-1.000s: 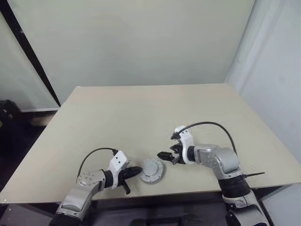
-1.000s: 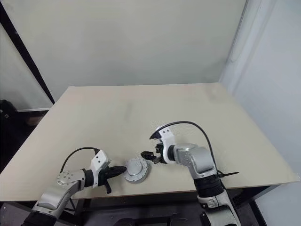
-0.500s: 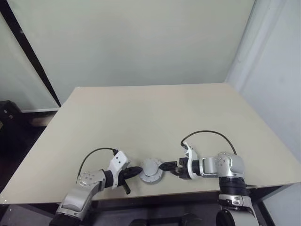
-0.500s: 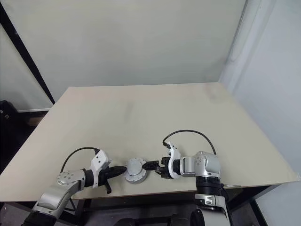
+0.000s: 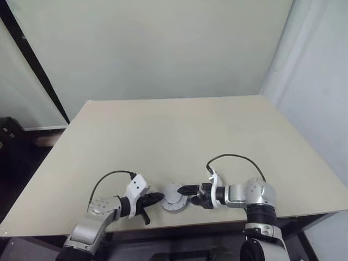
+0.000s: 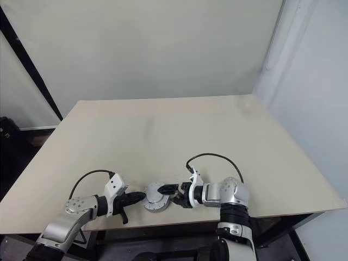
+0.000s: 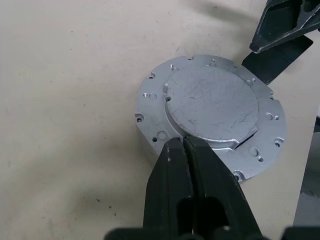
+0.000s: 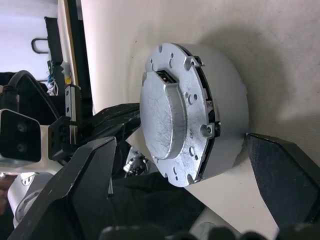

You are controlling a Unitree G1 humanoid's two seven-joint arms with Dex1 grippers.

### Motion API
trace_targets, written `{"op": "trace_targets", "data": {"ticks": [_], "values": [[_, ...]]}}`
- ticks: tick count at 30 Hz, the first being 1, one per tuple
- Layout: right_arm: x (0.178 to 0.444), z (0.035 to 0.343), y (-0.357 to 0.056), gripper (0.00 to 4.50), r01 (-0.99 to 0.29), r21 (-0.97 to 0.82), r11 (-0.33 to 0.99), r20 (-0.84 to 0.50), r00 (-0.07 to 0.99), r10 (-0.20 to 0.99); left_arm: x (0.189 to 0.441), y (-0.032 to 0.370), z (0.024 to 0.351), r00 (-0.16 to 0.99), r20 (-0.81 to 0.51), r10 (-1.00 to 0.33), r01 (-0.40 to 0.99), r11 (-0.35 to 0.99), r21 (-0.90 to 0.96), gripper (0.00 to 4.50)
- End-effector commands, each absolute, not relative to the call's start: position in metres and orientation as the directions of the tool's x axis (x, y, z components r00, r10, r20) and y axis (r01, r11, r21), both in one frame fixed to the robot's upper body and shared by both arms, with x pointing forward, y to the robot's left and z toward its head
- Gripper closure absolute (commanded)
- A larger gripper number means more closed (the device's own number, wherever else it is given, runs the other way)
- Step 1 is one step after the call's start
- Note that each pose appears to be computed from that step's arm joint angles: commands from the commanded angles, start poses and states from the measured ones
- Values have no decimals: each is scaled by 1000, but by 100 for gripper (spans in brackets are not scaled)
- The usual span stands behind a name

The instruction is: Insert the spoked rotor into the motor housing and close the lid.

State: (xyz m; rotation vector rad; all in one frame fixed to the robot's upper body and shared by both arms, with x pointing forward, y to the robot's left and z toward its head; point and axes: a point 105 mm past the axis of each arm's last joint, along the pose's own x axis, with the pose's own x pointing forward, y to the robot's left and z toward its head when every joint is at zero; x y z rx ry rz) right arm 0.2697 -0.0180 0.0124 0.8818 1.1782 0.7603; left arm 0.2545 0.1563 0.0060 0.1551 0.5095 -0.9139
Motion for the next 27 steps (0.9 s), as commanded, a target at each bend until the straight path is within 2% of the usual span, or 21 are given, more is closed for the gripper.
{"op": "trace_targets", "data": {"ticks": [1, 4, 7, 18, 23, 27], "values": [[274, 27, -5, 3, -83, 913, 399, -372, 234, 898, 250, 160, -1, 487, -523, -699, 784, 614, -90, 450], [274, 25, -4, 3, -76, 912, 403, -376, 236, 896, 250, 161, -1, 489, -524, -697, 783, 615, -88, 450], [272, 22, -4, 58, -61, 912, 406, -382, 234, 894, 251, 161, -1, 491, -523, -697, 783, 616, -86, 450], [263, 16, 0, 440, -52, 901, 432, -414, 197, 888, 252, 160, -1, 489, -520, -700, 785, 613, -87, 450], [260, 16, 2, 446, -83, 896, 436, -416, 185, 890, 252, 160, -1, 491, -519, -700, 785, 614, -86, 450], [265, 16, 0, 446, -143, 883, 448, -409, 234, 882, 253, 159, -1, 493, -518, -699, 784, 615, -84, 450]]}}
